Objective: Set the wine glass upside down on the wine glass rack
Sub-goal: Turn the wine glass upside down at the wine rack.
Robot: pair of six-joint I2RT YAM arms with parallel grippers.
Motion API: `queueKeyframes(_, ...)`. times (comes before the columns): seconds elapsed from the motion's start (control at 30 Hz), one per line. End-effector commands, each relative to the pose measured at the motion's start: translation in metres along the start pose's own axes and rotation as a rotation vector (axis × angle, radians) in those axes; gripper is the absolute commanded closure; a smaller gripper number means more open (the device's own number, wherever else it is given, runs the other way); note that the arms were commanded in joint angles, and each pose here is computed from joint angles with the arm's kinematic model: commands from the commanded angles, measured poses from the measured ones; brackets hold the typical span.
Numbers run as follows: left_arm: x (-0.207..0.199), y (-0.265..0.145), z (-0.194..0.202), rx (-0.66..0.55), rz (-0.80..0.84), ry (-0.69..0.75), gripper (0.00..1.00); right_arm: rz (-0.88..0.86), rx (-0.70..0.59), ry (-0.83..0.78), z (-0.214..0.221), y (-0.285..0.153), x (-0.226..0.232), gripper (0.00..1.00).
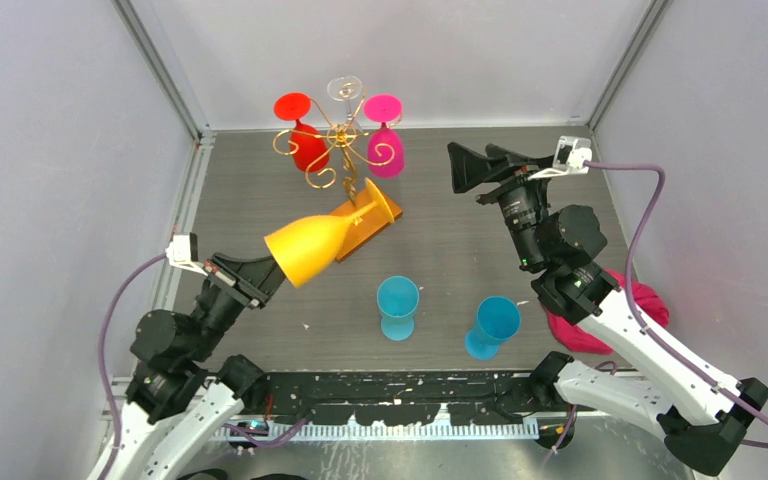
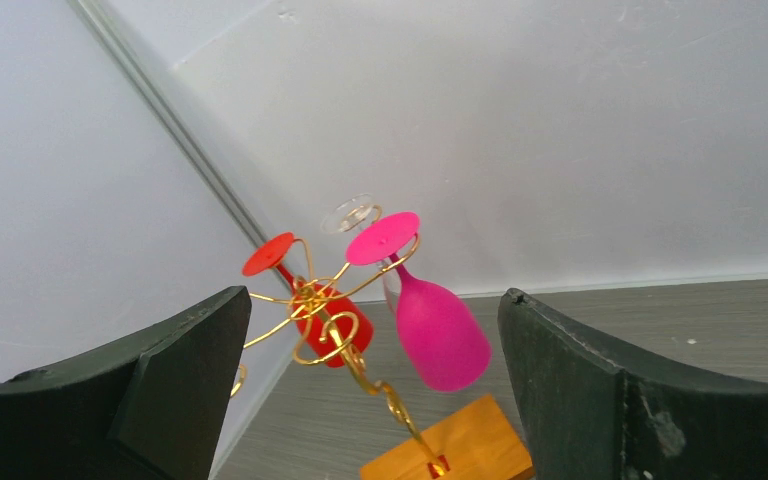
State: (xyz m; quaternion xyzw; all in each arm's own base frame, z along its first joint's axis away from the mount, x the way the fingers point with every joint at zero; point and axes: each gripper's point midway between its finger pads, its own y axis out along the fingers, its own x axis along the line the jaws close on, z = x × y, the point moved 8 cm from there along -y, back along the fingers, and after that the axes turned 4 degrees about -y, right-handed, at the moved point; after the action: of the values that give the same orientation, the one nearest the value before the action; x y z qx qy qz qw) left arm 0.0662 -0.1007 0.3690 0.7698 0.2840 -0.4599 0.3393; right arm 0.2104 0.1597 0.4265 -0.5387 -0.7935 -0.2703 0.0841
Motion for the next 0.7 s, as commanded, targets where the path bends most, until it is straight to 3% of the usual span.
queueKeyframes(0.0, -0.025, 0.011, -0.025, -0.247, 0.251, -0.191, 0.99, -0.058, -0.065, 0.193, -0.023, -0.003, 0.016, 0.09)
queueKeyframes(0.23, -0.007, 0.028, -0.028, -0.334, 0.365, -0.308, 0.99, -0.185, 0.008, 0.461, -0.013, 0.001, 0.039, 0.17)
queueKeyframes(0.5, 0.002, 0.042, -0.019, -0.274, 0.472, -0.379, 0.99, -0.463, 0.18, 0.745, 0.0, 0.007, 0.08, 0.19)
queueKeyframes(0.67, 0.01, 0.044, -0.014, -0.262, 0.485, -0.377, 0.99, -0.544, 0.214, 0.897, -0.002, 0.006, 0.089, 0.2)
